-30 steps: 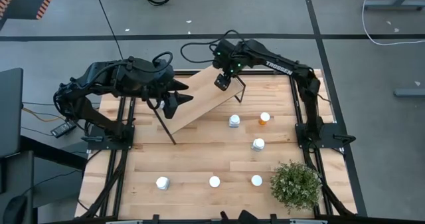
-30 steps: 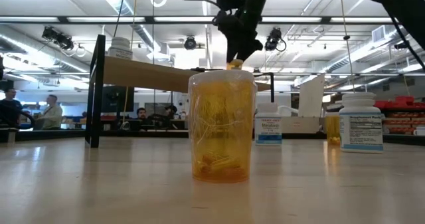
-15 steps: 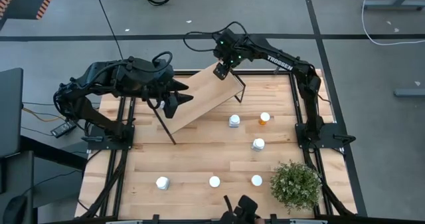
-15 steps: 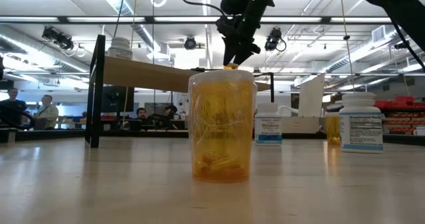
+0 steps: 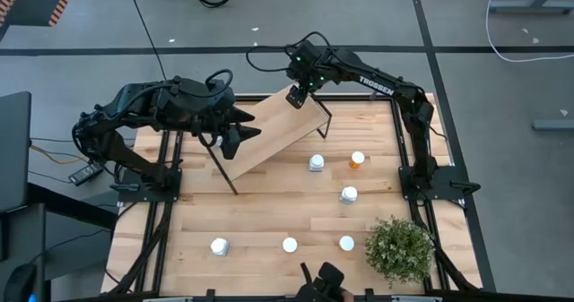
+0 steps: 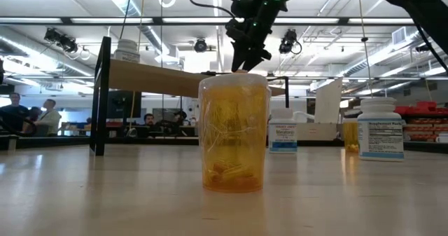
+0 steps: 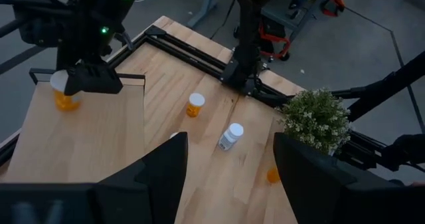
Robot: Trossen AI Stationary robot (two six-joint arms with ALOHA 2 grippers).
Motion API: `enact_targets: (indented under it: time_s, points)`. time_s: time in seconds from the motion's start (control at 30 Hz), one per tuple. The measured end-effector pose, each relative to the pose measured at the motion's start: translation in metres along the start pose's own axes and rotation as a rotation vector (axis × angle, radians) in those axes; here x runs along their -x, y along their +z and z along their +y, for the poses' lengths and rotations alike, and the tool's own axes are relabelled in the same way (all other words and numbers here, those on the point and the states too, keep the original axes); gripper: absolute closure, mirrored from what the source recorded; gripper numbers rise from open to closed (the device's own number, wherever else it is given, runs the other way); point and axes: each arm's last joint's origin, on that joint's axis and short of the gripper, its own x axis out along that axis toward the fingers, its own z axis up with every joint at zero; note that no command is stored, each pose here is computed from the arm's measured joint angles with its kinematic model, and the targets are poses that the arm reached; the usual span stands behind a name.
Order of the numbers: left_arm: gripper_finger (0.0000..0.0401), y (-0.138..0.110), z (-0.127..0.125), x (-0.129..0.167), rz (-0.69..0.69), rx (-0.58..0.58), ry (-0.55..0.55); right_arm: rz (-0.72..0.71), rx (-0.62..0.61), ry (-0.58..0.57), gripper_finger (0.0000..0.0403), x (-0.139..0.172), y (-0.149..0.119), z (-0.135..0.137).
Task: Pick and place medicine bottles onto shelf by color
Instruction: Put the orange pill bottle on the shelf, then put the white pill bottle on the shelf aligned with the other white pill bottle
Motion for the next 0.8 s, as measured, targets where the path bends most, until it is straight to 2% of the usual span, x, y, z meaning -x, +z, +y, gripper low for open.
enact_targets:
  time_s: [0.33,0.63,0.8]
  points:
    - [0.0172,0.0000,0.0000,0.0001,0.000,0.000,0.000,-0.014,-0.011,0.000,0.0174,-0.0001,0.0013,-0.0003]
    - [0.0172,0.0000,0.0000,0.0001,0.000,0.000,0.000,-0.017,-0.013,-0.011,0.0120,-0.0001,0.0016,-0.0012]
    - [0.0172,0.0000,0.0000,0.0001,0.000,0.000,0.000,-0.016,-0.013,-0.016,0.0110,-0.0003,0.0016,-0.0015]
